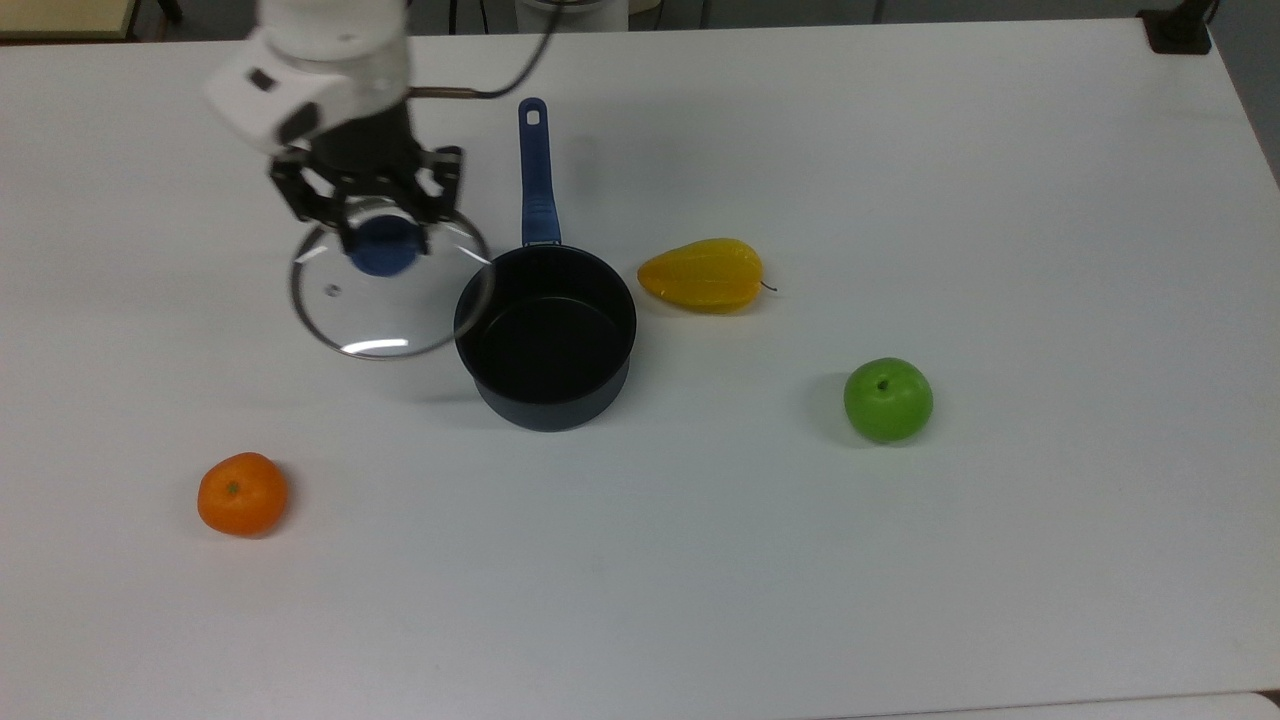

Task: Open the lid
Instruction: 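Lift the glass lid off the pot and carry it beside the orange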

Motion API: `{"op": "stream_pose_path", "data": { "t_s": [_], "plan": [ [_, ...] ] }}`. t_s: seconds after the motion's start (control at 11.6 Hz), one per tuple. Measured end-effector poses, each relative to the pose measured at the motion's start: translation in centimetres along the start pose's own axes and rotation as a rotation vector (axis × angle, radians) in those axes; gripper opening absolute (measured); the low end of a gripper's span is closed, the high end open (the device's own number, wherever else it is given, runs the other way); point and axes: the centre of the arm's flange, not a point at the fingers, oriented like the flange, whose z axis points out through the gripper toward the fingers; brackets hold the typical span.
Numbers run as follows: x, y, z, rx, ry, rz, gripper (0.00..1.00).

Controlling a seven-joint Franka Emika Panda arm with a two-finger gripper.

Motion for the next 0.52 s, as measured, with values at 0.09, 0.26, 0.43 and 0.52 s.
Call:
{"op": "stream_pose_path", "data": {
  "t_s": [0.09,0.26,0.43,0.52],
  "plan": [
    [-1.1,3.5,0.3,0.000,-0.010,0.053,0.61],
    [-3.8,10.6,1.1,-0.006,-0.030,0.134,0.61],
    [-6.2,15.3,2.4,-0.010,-0.046,0.159,0.61],
    [-6.9,16.8,3.3,-0.017,-0.036,0.174,0.61]
  ]
}}
